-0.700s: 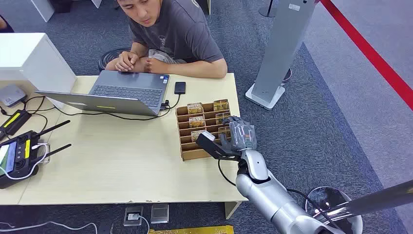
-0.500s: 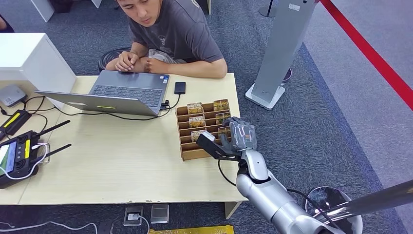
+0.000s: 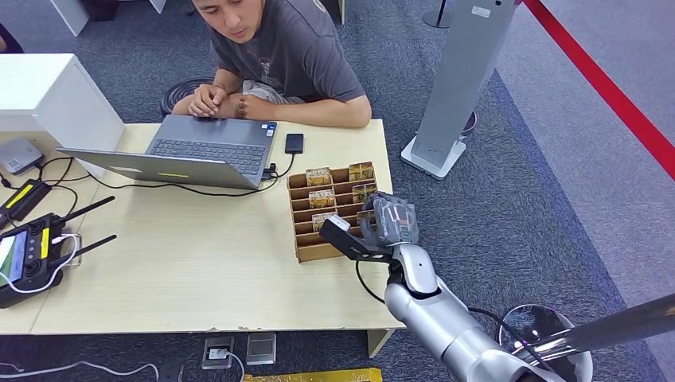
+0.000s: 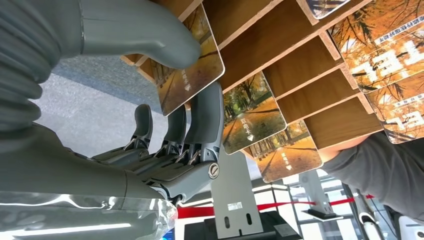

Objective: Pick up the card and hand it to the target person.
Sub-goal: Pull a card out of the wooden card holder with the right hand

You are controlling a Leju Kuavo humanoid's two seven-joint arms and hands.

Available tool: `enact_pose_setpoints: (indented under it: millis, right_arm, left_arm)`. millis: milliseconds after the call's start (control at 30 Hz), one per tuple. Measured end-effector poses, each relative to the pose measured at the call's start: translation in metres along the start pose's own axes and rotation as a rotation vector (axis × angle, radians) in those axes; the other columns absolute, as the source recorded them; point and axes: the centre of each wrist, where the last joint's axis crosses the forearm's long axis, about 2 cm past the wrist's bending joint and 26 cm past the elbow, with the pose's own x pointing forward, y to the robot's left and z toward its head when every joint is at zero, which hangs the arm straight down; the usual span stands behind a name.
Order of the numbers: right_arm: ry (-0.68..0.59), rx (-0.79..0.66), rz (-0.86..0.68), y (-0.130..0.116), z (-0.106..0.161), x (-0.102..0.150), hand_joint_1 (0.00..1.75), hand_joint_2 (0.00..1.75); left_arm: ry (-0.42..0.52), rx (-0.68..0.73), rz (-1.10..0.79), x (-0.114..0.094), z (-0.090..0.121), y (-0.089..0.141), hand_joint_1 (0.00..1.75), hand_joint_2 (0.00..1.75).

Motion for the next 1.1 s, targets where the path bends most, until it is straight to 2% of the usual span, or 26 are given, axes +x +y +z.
enact_pose_setpoints:
  millis: [100,233,367,800,967,1100]
  right_arm:
    - [-0.001,0.003,0.0,0.001,0.0,0.001,1.26,1.75]
    - [-0.006,0.005,-0.002,0.001,0.0,0.003,1.38,1.75]
    - [-0.015,0.008,-0.004,0.001,-0.001,0.006,1.69,1.75]
    - [-0.029,0.014,-0.021,0.002,-0.001,0.01,1.62,1.75]
    - [-0.04,0.012,-0.023,-0.001,-0.002,0.013,1.75,1.75]
    - [-0.055,0.017,-0.025,-0.01,-0.005,0.018,1.75,1.75]
  left_arm:
    - [0.0,0.0,0.0,0.0,0.0,0.0,0.0,0.0]
    - [-0.001,0.0,-0.001,0.0,0.0,0.0,0.0,0.0]
    - [-0.003,-0.001,-0.006,0.0,0.0,0.0,0.0,0.0]
    - [-0.005,-0.002,-0.007,0.0,0.0,0.0,0.0,0.0]
    - [-0.004,-0.001,-0.006,0.0,0.0,0.0,0.0,0.0]
    - [-0.004,0.0,-0.004,0.0,0.0,0.0,0.0,0.0]
